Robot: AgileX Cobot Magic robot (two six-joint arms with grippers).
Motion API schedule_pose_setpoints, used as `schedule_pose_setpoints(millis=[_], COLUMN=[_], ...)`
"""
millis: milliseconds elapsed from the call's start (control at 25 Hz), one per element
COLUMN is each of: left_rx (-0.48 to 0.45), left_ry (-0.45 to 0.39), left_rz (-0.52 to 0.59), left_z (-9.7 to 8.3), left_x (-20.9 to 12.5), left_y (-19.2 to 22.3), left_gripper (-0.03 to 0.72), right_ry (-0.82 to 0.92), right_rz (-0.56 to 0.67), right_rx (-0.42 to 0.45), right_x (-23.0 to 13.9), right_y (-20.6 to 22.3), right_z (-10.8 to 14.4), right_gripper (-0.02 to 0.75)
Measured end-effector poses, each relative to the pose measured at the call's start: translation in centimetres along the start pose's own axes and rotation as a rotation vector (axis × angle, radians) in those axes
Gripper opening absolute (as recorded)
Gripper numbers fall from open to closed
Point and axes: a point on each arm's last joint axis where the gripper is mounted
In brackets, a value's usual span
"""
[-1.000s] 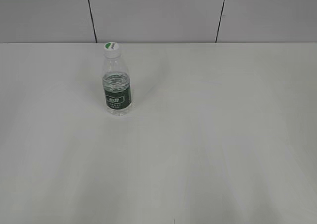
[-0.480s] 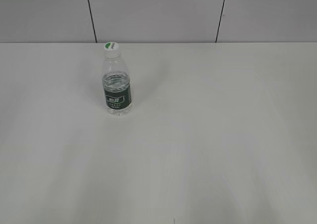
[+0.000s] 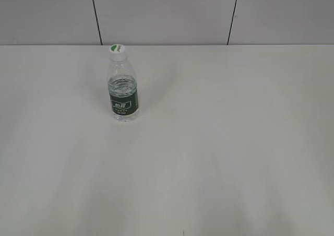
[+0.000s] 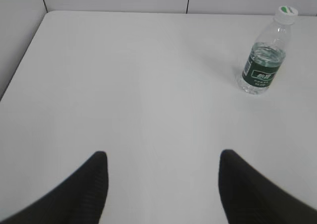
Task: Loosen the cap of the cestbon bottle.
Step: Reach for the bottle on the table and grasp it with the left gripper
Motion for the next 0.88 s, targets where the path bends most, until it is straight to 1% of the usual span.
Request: schedule_pose_setpoints(millis=[40, 80, 200, 280, 480, 560, 720, 880], left_rx=[0.0, 0.0, -0.004, -0.004, -0.005, -0.011, -0.036, -0.047], left_ry=[0.013, 0.045, 0.164, 0.19, 0.207, 0.205, 0.195, 0.186], left_rz=[0.0, 0.0, 0.0, -0.001, -0.007, -0.019, -0.09, -0.119], left_z=[0.0, 0.0, 0.0, 0.0, -0.1, -0.2, -0.9, -1.5], left_x=[0.0, 0.0, 0.0, 0.0, 0.1, 0.6, 2.9, 5.4], left_y=[0.0, 0.0, 0.0, 0.0, 0.0, 0.2, 0.7, 3.1], left_gripper=[0.439, 0.439, 0.439, 0.439, 0.439, 0.439, 0.439, 0.439], right_ry=[0.0, 0.0, 0.0, 0.0, -0.006, -0.012, -0.016, -0.017], right_rz=[0.0, 0.0, 0.0, 0.0, 0.003, 0.006, 0.009, 0.009], right_rx=[0.0, 0.0, 0.0, 0.0, -0.011, -0.021, -0.03, -0.031], right_x=[0.0, 0.0, 0.0, 0.0, 0.0, -0.1, -0.1, -0.1], right_y=[0.0, 0.0, 0.0, 0.0, 0.0, 0.0, 0.0, 0.0], right_z=[0.0, 0.0, 0.0, 0.0, -0.1, -0.2, -0.3, -0.3], right_gripper=[0.506, 0.506, 0.506, 0.506, 0.506, 0.506, 0.506, 0.506])
Point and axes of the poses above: a point on each arm's last joint axis where the gripper is mounted, y pointing out along that axis toward the gripper, z along the wrist's bending axis when the last joint is at zero, x = y × z, and after that the axes turned 8 degrees about -y, right-handed
